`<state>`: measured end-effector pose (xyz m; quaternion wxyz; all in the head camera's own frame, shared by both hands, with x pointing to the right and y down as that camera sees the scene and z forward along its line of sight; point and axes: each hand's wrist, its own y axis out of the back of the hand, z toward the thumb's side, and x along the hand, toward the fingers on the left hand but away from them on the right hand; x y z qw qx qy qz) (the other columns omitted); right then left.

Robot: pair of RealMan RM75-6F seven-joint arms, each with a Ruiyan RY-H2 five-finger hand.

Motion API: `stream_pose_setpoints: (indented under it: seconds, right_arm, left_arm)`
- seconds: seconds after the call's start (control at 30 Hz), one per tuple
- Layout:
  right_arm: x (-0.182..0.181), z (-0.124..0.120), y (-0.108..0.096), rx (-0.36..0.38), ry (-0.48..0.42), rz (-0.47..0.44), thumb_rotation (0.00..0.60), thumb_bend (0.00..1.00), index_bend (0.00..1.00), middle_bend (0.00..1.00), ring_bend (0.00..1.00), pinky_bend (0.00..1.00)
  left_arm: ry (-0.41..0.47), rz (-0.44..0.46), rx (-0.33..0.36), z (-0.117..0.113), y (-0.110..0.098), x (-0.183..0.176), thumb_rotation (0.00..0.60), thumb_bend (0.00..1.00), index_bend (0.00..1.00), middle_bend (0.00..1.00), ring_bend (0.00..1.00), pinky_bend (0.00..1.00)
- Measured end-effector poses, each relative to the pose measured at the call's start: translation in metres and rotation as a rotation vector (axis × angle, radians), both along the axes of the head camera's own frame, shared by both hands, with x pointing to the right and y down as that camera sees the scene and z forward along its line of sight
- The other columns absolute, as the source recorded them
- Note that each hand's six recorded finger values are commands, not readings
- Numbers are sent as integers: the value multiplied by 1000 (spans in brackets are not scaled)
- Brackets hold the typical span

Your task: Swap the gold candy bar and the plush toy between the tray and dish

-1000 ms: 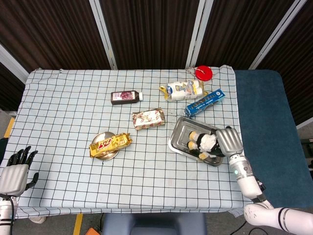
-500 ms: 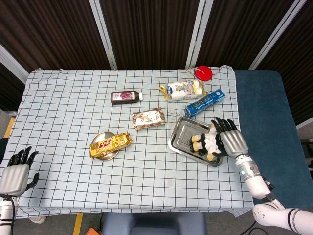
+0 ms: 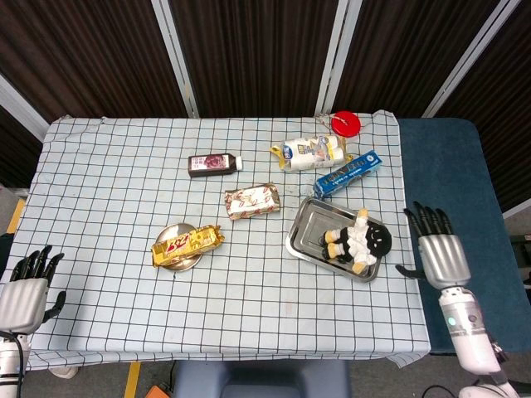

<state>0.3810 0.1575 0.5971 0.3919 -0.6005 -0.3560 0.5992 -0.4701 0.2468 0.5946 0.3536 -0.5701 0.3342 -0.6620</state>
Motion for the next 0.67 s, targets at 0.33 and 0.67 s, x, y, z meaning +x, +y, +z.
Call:
stream_pose_setpoints:
  seconds: [0.33,0.67]
  right_arm:
    - [74,-21,27,86,125,191,600,71,0,0,0,0]
    - [59,-25,34,113,57,140,600,71,0,0,0,0]
  left_arm:
    - [28,8,38,-11,1,9,600,434,130,0,0,115]
    - [10,-25,28,-8,3,2,600,434,118,0,0,115]
